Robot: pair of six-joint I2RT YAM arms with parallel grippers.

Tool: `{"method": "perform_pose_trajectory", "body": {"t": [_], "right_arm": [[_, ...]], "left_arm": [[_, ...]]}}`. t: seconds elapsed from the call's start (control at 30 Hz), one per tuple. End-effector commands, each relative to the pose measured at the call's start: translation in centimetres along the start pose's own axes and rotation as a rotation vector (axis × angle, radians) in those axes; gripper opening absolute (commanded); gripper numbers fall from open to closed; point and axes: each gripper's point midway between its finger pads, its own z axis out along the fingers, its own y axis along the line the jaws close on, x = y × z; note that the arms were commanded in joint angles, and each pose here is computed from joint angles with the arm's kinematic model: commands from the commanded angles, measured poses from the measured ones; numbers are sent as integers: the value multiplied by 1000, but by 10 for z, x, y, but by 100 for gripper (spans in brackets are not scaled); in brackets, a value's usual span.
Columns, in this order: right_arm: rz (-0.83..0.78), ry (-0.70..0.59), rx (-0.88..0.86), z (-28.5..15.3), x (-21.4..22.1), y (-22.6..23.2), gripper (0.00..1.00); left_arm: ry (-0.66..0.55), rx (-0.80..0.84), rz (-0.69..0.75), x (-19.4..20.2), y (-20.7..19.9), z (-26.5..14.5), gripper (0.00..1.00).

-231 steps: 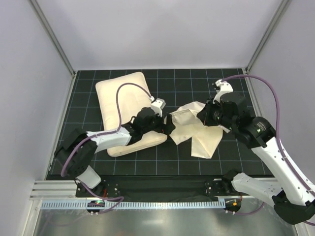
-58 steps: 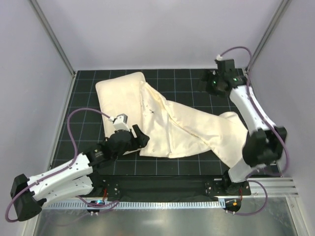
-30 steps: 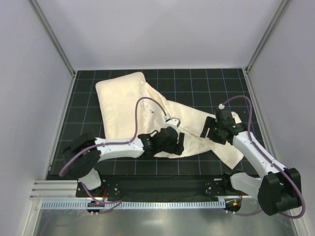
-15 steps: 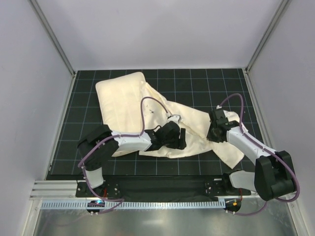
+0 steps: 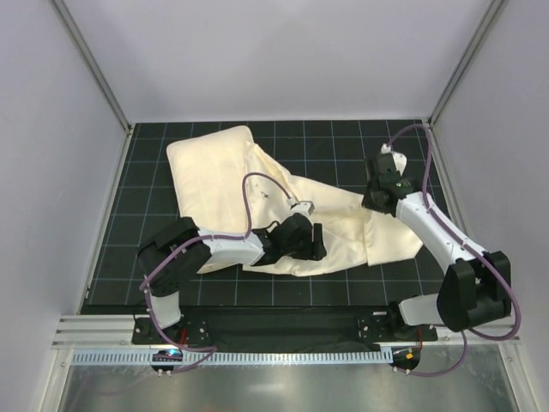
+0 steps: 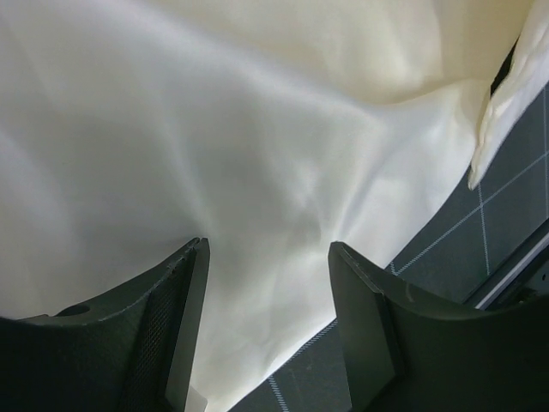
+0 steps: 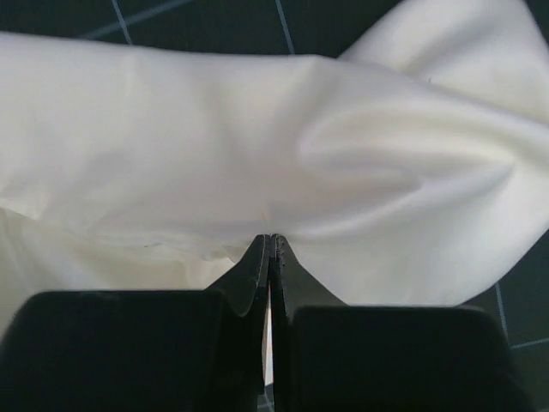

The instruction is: Put the pillow into the pillowcase

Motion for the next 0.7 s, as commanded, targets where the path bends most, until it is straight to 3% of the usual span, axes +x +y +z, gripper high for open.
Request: {"method": "perform_pose_trajectory", "body": {"t": [0.0, 0.13, 0.2, 0.23, 0.3, 0.33, 0.37, 0.5, 0.67], "right_arm": [[20, -102, 62, -5, -61, -2, 4], [130, -150, 30, 7, -139, 0, 4], [159, -82, 35, 34, -153, -4, 9], [176, -136, 17, 26, -184, 2, 20], [159, -129, -8, 22, -195, 10, 50], [153, -149, -26, 13, -202, 15, 78], [110, -176, -54, 7, -203, 25, 83], [17, -154, -41, 4, -153, 23, 85], [-32, -99, -8, 22, -96, 14, 72]], "left_arm": [[58, -43, -23, 22, 18, 9, 62], [56, -46, -40, 27, 22, 8, 60], [53, -54, -35, 28, 22, 5, 60], [46, -50, -32, 26, 19, 2, 60], [37, -70, -25, 24, 22, -2, 60], [27, -72, -20, 21, 22, -7, 60], [25, -82, -19, 21, 25, -9, 60], [-3, -86, -8, 12, 24, -19, 61], [3, -65, 11, 2, 15, -26, 62]]}}
